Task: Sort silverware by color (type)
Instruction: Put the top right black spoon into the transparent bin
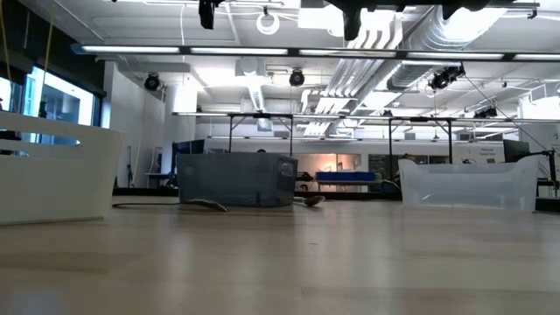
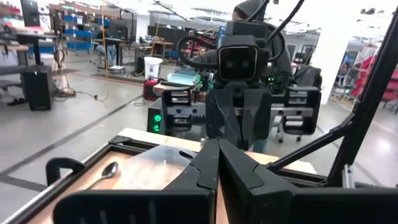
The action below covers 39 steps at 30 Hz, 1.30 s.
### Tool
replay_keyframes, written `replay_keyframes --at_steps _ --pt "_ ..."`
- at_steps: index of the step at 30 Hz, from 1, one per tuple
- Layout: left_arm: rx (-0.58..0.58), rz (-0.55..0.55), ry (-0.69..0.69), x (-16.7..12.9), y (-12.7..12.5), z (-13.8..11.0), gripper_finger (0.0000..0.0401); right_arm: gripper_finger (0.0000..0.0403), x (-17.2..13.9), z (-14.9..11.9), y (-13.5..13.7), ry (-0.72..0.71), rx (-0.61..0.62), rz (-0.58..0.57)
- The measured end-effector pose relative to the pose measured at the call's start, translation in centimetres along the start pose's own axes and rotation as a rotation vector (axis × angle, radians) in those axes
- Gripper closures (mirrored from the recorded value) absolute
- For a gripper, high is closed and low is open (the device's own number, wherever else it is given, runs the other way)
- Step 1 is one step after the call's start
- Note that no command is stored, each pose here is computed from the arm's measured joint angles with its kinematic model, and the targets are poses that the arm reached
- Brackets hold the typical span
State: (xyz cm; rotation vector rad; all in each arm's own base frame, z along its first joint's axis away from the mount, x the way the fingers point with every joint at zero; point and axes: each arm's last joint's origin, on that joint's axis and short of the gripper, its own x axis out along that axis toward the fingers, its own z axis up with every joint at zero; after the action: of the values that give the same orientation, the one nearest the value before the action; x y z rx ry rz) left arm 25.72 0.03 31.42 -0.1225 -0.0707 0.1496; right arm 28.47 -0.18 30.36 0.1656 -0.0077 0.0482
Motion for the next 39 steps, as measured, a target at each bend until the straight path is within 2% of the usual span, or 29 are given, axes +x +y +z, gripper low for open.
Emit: replay_keyframes --at_steps 3,9,15,20,24,30,35,39 --pt "0.043 0.000 -0.001 0.0 0.0 0.0 0.0401 0.0402 0.0 0.3 -0.1 -0.032 0.015 -0.045" --pt "0.106 0.047 0.001 0.0 0.1 0.0 0.0401 0.0402 -0.3 1.5 -1.0 -0.184 0.032 -0.280" --pt "0.148 0.084 -0.001 0.0 0.2 0.0 0.0401 0.0402 -0.6 2.2 -3.8 -0.217 0.121 -0.484" --pt "0.149 0.135 -0.001 0.0 0.6 0.0 0.0401 0.0402 -1.6 3.1 -8.5 -0.102 0.199 -0.691" --pt "0.150 0.226 -0.005 0.0 1.3 0.1 0.0401 0.0402 -4.1 3.5 -13.2 0.015 0.265 -0.873" --pt "0.092 0.342 -0.020 0.0 2.3 0.2 0.0401 0.0402 -9.8 3.4 -19.4 0.148 0.402 -0.930" --pt "0.054 0.387 -0.031 0.0 2.8 0.3 0.0401 0.0402 -14.0 2.4 -22.6 0.225 0.528 -0.978" --pt "0.047 0.401 -0.034 0.0 3.1 0.3 0.0401 0.0396 -15.4 0.3 -24.2 0.359 0.616 -0.993"
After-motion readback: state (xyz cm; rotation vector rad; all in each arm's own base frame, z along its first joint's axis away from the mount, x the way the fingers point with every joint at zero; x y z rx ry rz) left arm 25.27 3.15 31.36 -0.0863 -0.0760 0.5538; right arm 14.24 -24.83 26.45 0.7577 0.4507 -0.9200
